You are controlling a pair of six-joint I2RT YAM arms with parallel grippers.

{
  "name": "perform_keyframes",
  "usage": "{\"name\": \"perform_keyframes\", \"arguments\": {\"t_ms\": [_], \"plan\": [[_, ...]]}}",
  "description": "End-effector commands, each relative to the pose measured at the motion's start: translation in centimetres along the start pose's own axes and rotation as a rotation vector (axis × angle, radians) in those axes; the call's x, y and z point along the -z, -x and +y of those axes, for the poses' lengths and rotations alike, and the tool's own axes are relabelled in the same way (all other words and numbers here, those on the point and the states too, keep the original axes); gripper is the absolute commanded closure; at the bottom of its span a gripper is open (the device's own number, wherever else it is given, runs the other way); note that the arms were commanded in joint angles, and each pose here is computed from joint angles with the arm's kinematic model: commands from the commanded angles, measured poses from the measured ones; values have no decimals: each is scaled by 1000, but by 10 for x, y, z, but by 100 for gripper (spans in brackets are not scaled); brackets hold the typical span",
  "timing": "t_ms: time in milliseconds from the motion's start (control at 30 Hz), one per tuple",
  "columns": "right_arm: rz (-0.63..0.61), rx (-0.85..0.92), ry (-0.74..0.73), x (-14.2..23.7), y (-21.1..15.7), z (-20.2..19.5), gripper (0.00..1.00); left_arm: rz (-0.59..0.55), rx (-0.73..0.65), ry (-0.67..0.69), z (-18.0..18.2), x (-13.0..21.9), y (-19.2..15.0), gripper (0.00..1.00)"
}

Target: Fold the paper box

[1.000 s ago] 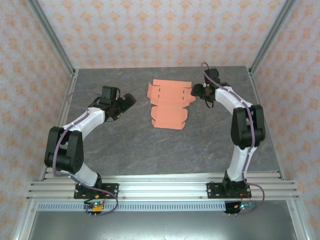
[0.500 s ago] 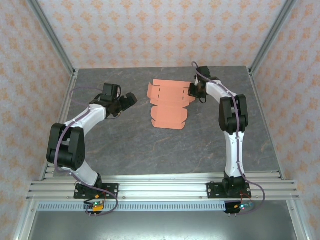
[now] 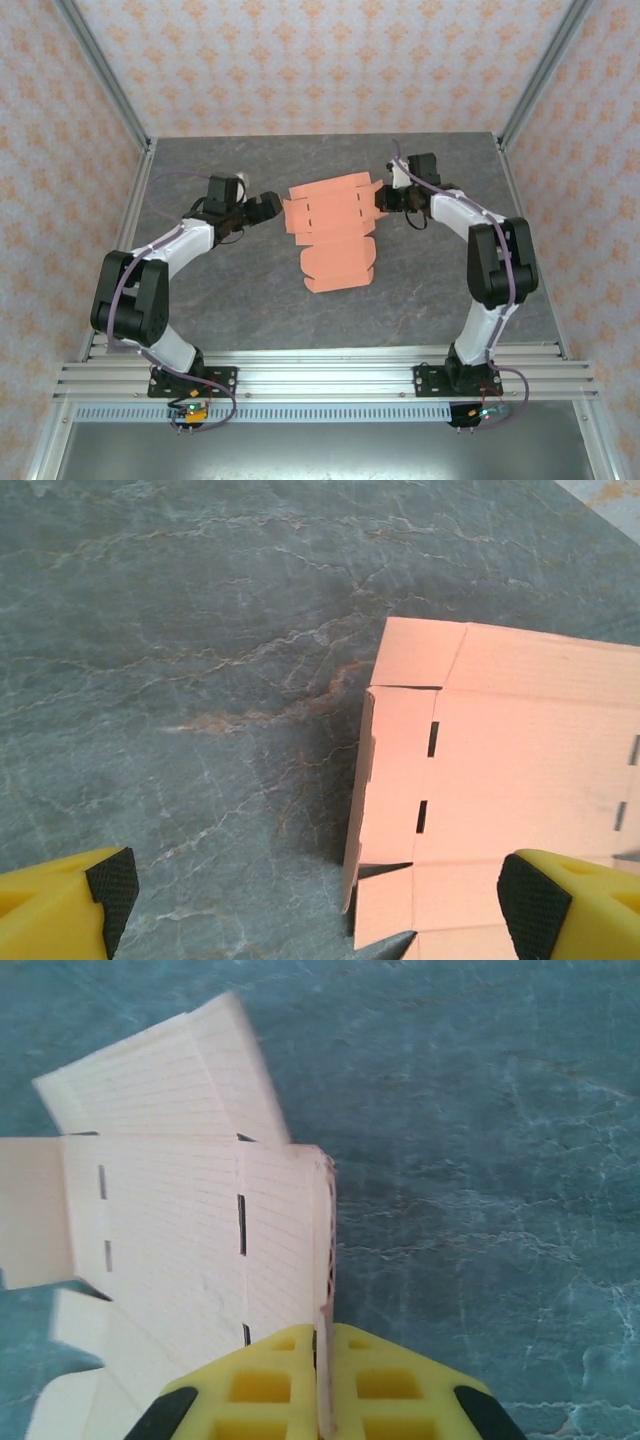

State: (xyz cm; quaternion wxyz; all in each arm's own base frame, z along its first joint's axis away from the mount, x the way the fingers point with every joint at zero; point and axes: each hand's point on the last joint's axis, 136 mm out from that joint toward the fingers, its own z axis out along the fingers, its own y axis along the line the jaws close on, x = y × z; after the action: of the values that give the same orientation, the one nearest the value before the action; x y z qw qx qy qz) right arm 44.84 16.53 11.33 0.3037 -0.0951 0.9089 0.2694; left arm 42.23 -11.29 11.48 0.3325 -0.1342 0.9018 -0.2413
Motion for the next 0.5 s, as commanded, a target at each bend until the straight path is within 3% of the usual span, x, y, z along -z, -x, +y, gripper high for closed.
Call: {"name": "perform_keyframes", "arguments": {"t_ms": [0, 133, 367, 467], "plan": [[-90, 77, 81, 15, 14, 23, 93, 1, -71, -39, -9, -14, -12, 5], [-108, 90, 85, 19, 9, 25, 93, 68, -89, -112, -24, -32, -32, 7], [-105, 84, 138, 22, 3, 34, 93, 13, -99, 32, 4, -49, -28, 14], [-103, 73, 153, 23, 3, 37, 93, 15, -113, 64, 13, -58, -30, 30]]}}
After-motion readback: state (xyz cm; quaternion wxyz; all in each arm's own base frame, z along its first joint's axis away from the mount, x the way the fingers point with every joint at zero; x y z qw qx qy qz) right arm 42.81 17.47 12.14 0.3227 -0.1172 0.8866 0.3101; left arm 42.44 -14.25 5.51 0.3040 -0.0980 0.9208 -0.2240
